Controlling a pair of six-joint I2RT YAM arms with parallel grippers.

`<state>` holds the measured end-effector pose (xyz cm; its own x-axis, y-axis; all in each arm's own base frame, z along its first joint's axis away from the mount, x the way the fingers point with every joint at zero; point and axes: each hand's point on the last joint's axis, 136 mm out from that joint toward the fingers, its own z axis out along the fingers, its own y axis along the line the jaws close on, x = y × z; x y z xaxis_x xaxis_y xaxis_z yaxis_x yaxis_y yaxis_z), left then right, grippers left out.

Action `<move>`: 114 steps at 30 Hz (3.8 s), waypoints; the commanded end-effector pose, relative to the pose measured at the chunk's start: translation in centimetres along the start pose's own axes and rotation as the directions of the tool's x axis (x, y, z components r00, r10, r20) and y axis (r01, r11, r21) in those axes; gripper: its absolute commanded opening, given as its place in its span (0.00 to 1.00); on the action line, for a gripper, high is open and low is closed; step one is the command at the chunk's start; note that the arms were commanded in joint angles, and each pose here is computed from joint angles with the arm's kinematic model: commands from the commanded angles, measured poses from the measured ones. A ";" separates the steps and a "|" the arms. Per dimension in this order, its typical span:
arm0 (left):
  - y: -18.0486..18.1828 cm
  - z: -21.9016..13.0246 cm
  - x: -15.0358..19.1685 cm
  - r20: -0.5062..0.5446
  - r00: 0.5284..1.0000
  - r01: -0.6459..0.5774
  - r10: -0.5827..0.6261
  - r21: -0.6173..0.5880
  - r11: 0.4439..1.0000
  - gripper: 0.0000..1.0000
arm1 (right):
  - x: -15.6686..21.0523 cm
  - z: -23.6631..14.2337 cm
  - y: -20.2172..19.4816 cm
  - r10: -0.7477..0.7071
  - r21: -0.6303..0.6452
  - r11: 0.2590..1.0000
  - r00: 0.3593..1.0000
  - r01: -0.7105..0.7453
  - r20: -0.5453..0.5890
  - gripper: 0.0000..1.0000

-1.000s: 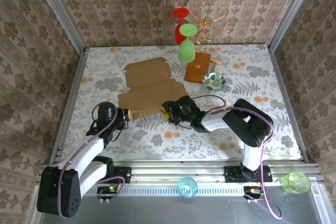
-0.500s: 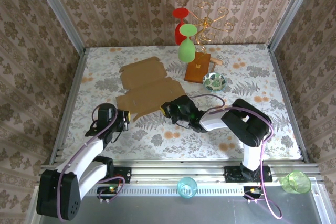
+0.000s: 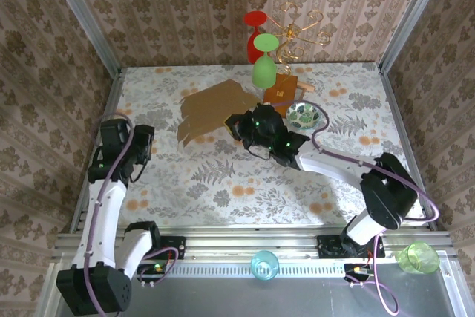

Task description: Fold the paper box

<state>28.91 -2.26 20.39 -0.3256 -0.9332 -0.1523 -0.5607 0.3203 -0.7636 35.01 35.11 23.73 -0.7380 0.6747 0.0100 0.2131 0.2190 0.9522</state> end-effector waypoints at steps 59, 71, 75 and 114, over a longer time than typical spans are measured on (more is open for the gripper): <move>-11.6 8.8 12.8 -0.377 0.790 -0.407 0.484 0.268 0.873 0.46 | -8.2 2.7 -3.8 0.398 0.071 0.903 0.885 -0.425 0.241 0.00; -9.9 9.7 14.0 -0.412 0.785 -0.401 0.463 0.232 0.886 0.43 | -8.4 3.0 -4.2 0.401 0.072 0.901 0.885 -0.428 0.235 0.00; -9.7 10.2 14.2 -0.420 0.792 -0.382 0.442 0.224 0.897 0.31 | -8.3 3.2 -4.2 0.402 0.071 0.901 0.886 -0.428 0.231 0.00; 2.8 12.6 7.7 -0.384 0.876 -0.263 0.292 0.127 0.956 0.14 | -9.4 -0.4 -4.2 0.444 0.079 0.878 0.864 -0.473 0.236 0.00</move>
<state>34.00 -10.83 7.76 -0.7374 -0.6728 -0.0593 -0.4063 0.5119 -0.7569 40.67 27.35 20.75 -0.3645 0.8541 0.3711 0.5860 -0.0993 0.8042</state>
